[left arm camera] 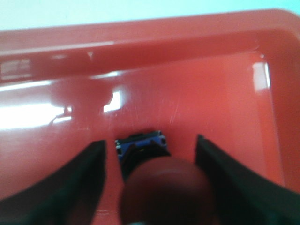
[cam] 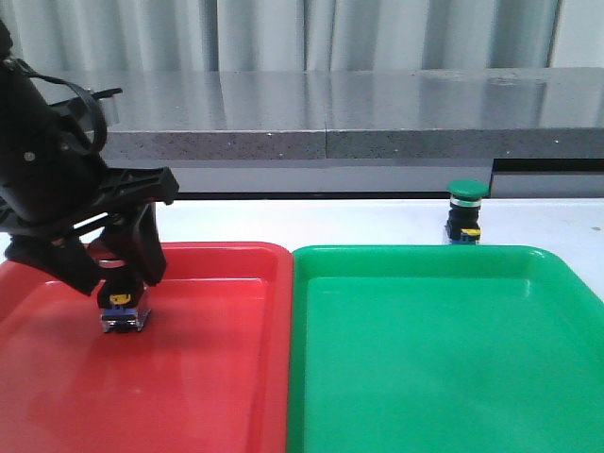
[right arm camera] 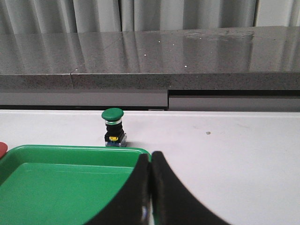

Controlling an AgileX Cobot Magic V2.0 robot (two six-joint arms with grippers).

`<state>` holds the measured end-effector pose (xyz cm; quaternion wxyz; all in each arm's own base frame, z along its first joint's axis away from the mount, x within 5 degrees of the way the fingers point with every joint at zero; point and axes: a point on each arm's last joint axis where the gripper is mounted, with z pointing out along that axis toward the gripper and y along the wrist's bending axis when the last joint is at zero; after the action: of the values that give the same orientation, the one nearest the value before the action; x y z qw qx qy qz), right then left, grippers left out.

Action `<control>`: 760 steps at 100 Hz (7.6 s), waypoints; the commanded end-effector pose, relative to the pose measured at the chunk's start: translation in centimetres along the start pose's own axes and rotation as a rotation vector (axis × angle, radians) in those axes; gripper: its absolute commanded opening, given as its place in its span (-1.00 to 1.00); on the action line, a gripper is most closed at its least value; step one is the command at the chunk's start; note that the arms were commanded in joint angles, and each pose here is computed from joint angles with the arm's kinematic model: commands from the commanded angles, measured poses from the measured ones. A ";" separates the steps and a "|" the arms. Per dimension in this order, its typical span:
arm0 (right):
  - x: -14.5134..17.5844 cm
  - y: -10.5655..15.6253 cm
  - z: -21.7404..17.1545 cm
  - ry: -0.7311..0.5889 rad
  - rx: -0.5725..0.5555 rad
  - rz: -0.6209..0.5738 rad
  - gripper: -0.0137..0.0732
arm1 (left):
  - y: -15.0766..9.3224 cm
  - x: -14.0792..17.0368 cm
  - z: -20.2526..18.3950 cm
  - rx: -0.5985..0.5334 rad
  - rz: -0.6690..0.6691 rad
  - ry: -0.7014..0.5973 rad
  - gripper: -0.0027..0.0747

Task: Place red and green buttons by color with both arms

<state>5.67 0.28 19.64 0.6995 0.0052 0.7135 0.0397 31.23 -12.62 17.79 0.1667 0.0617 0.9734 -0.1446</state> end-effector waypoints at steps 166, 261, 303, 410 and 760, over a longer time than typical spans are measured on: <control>-1.4 0.1 -0.3 -0.117 -0.006 -0.001 -0.84 | 3.1 16.1 -21.7 -0.076 0.122 -1.149 -0.98; -1.4 0.1 -0.3 -0.117 -0.006 -0.001 -0.84 | 3.3 16.4 -21.5 -0.163 0.228 -1.146 -0.98; -1.4 0.1 -0.3 -0.117 -0.006 -0.001 -0.84 | 5.7 20.9 -17.8 -0.273 0.146 -1.192 -0.98; -1.4 0.1 -0.3 -0.117 -0.006 -0.001 -0.84 | 6.9 24.1 -13.9 -0.287 0.156 -1.323 -0.98; -8.3 5.2 33.9 0.834 -0.072 0.064 0.67 | 6.9 24.1 -13.9 -0.287 0.156 -1.323 -0.98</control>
<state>38.37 6.47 25.56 0.2974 -0.0097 0.9514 0.0794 5.61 -0.11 20.76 0.7188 0.0111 0.6951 -0.0033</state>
